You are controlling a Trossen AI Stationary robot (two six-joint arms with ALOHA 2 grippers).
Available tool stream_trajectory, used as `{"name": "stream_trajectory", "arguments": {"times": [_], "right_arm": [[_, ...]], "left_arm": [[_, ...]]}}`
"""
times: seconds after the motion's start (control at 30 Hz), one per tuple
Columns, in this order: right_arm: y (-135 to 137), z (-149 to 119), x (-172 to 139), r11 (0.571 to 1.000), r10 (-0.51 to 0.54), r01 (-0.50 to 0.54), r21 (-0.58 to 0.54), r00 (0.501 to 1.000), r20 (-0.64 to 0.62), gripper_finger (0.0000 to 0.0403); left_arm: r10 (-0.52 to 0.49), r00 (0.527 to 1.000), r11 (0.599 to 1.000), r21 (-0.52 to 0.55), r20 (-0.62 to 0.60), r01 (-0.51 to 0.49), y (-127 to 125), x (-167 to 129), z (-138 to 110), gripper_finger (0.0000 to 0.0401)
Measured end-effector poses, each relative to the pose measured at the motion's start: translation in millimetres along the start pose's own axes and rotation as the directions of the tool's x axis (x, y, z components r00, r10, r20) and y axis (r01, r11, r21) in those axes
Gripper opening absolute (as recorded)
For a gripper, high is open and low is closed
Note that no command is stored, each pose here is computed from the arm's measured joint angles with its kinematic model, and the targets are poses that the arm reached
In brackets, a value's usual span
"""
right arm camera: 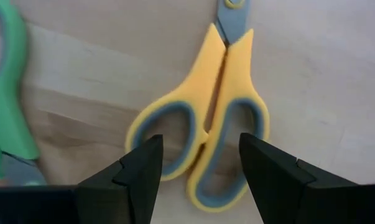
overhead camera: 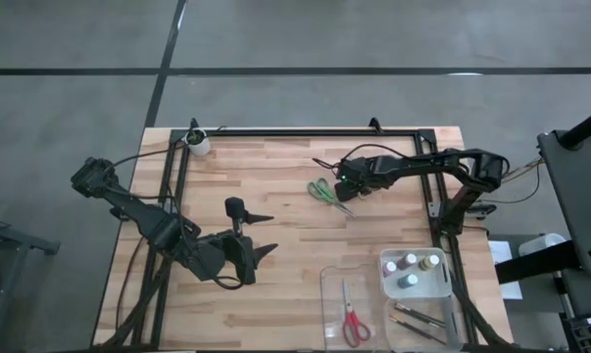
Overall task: Pick & Place Paint Supplies
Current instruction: Put the yellow scissors into the left transparent bin
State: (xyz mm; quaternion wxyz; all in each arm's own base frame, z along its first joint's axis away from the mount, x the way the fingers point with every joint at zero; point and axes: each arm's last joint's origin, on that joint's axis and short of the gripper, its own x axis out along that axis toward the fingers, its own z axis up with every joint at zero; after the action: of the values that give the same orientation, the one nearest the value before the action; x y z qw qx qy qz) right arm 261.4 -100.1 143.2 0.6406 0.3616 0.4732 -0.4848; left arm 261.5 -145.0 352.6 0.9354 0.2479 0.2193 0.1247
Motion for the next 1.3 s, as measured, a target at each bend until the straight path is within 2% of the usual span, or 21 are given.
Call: {"name": "stream_trajectory", "arguments": {"times": [0.47,0.6,0.93,1.3], "right_arm": [[-8,-11,16,0.998,0.037,-0.038,0.039,0.999,0.029,0.0205],[-7,-11,16,0.999,0.037,-0.038,0.038,0.999,0.029,0.0178],[-6,-9,16,0.999,0.048,-0.048,0.013,0.998,0.032,0.0071],[-6,-9,15,0.999,0.049,-0.049,0.001,0.998,0.033,0.0068]], "left_arm": [[0.0,1.0,1.0,-0.002,0.0,0.0,0,0,0,0.0314],[0.0,1.0,1.0,-0.002,0.0,0.0,0,0,0,0.0314],[0.0,1.0,1.0,-0.002,0.0,0.0,0,0,0,0.0314],[0.0,1.0,1.0,0.001,0.0,0.0,0,0,0,0.0314]]}}
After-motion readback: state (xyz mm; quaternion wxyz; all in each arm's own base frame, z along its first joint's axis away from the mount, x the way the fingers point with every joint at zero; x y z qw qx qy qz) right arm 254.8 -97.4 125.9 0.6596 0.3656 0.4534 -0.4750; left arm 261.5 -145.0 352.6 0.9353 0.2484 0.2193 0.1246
